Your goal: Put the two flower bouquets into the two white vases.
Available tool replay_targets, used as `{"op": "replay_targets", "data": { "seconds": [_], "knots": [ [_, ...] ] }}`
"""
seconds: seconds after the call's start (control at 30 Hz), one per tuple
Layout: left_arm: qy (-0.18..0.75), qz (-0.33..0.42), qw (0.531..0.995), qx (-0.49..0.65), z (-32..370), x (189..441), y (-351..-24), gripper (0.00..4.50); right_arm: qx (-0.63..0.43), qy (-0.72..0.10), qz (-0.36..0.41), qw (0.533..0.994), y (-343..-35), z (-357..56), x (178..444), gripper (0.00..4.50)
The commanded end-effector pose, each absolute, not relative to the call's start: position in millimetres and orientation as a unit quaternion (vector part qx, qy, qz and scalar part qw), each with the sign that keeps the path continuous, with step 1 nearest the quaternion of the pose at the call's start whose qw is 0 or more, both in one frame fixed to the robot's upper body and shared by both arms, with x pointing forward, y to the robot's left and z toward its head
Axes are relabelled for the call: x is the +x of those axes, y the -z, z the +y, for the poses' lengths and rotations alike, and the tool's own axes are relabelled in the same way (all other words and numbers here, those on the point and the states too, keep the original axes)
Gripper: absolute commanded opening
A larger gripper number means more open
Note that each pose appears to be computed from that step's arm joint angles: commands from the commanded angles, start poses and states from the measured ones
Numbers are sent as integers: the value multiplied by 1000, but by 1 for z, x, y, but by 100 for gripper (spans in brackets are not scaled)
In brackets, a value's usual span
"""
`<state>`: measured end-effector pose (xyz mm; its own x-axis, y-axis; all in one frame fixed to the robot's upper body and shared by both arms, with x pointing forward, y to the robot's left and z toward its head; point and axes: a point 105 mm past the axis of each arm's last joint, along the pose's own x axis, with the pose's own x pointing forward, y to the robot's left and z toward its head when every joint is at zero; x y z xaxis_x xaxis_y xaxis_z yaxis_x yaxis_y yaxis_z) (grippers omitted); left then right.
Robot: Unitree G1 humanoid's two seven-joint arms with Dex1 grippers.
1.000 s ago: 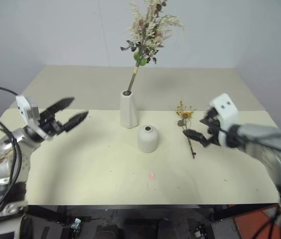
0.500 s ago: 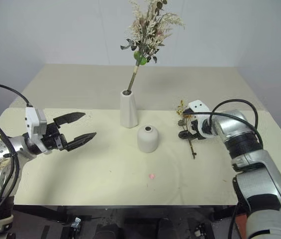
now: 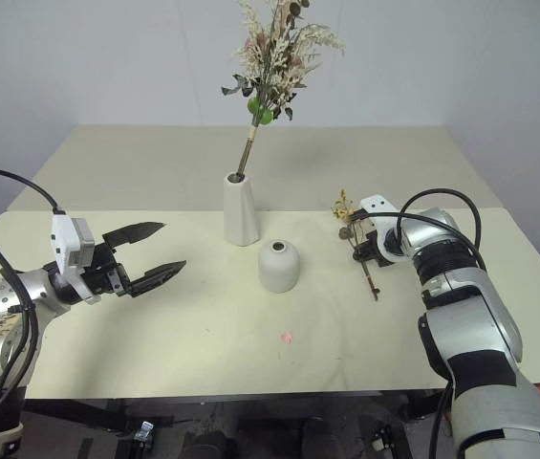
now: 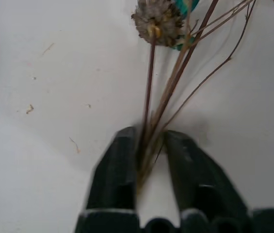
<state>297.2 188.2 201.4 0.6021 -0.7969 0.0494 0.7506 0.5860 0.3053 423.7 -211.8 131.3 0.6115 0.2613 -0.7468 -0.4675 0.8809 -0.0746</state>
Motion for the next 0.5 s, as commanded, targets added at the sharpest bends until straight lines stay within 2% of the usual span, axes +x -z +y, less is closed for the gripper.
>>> {"op": "replay_targets", "data": {
  "seconds": [0.03, 0.2, 0.27, 0.33, 0.43, 0.5],
  "knots": [
    [437, -112, 879, 153, 187, 293, -212, 450, -126, -195, 375, 898, -141, -217, 427, 2],
    [443, -113, 875, 162, 185, 293, -215, 450, -112, -177, 310, 928, -164, -222, 433, 2],
    [443, -114, 874, 163, 187, 295, -219, 450, -108, -170, 169, 965, -203, -213, 438, 2],
    [446, -114, 873, 161, 189, 296, -221, 450, -100, -158, 7, 982, -247, -201, 426, 2],
    [453, -109, 871, 157, 190, 297, -223, 450, -115, -133, -158, 972, -285, -182, 398, 2],
    [457, -109, 869, 154, 190, 299, -224, 450, -36, -171, -230, 958, -302, -155, 379, 2]
  ]
}}
